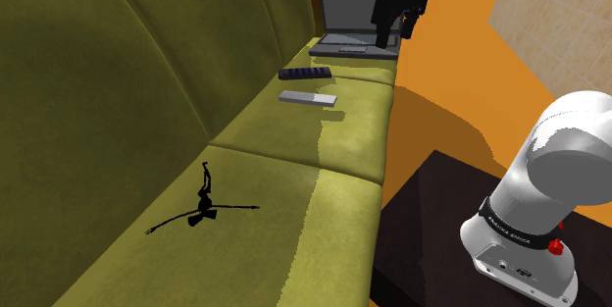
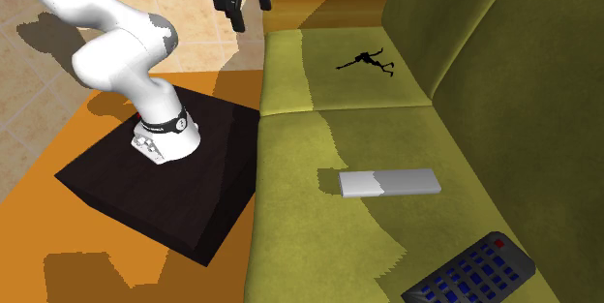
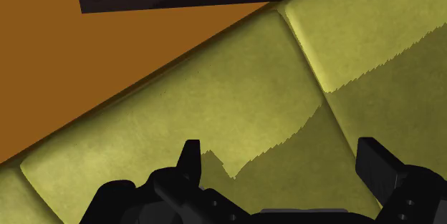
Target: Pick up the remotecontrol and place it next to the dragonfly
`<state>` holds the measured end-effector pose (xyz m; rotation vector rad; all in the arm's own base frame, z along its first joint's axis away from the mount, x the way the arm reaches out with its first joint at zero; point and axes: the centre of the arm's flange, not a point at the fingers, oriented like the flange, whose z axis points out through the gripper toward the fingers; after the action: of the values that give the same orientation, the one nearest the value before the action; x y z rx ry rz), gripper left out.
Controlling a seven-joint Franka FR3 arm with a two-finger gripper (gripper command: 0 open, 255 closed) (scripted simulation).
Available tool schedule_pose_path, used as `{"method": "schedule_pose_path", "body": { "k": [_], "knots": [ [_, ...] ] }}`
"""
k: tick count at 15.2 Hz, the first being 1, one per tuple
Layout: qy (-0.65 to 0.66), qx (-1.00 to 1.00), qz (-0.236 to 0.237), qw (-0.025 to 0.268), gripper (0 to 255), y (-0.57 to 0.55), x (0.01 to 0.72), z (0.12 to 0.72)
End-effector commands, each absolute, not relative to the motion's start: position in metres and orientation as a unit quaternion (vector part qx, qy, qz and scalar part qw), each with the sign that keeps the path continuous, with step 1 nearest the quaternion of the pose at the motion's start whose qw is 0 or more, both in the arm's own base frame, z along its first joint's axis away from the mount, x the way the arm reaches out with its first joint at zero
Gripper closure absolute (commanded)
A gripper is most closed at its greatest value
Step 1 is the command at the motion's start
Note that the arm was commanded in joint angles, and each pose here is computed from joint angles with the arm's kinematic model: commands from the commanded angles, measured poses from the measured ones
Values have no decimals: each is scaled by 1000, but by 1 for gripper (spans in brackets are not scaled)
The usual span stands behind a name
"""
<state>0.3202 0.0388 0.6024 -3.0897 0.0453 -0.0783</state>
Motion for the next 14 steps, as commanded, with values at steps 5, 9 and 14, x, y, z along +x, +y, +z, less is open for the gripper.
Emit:
{"method": "schedule_pose_path", "body": {
  "k": [5,9,14],
  "knots": [
    [-6,-1000,-21,23,0,28,364,573],
    [-26,-999,-17,20,0,18,407,543],
    [-51,-998,-12,17,0,8,462,505]
  ]
}}
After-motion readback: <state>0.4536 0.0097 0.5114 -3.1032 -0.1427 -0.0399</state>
